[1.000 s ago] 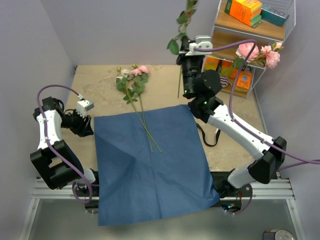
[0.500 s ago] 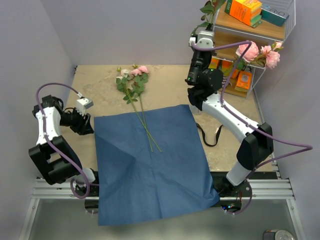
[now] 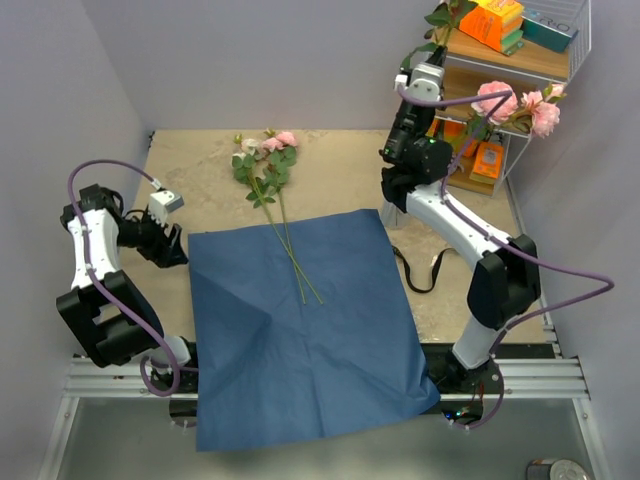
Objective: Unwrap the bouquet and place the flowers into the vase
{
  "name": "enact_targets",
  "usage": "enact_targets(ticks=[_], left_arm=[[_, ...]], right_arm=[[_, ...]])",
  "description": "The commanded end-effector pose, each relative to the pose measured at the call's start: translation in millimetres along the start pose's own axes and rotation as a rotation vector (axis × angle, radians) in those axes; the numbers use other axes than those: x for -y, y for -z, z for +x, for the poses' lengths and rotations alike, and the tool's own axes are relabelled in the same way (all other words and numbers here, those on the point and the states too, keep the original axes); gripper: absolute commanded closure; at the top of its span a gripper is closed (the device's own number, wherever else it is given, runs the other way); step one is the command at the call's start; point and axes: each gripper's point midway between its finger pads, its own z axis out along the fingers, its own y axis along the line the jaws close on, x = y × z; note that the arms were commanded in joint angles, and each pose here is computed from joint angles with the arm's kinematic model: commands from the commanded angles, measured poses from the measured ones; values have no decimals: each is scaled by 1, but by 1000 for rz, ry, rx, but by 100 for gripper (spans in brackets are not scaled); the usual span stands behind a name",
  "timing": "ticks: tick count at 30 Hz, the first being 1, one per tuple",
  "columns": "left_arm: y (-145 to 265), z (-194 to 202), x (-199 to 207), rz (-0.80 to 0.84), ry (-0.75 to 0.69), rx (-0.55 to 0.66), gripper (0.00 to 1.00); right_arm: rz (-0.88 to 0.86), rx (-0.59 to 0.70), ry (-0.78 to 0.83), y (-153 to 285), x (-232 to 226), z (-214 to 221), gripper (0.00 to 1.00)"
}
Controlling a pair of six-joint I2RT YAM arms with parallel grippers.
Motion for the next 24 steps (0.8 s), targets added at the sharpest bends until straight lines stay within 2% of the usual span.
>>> enact_targets(ticks=[1, 7, 8, 9, 18, 24], left_arm=[[11, -13, -2, -12, -16, 39, 19], [16, -18, -3, -23, -14, 46, 13], [16, -19, -3, -23, -18, 50, 3], [16, -18, -2, -21, -12, 48, 1], [19, -21, -3, -28, -15, 58, 1], [21, -26, -3, -26, -10, 78, 1]], right_arm=[[28, 25, -23, 3, -3, 9, 100], [29, 7, 21, 12, -12, 30, 100], [30, 5, 24, 13, -13, 34, 100], [27, -4, 29, 15, -14, 37, 100], [64, -102, 54, 30, -6, 54, 100], [84, -189, 51, 65, 5, 62, 79]])
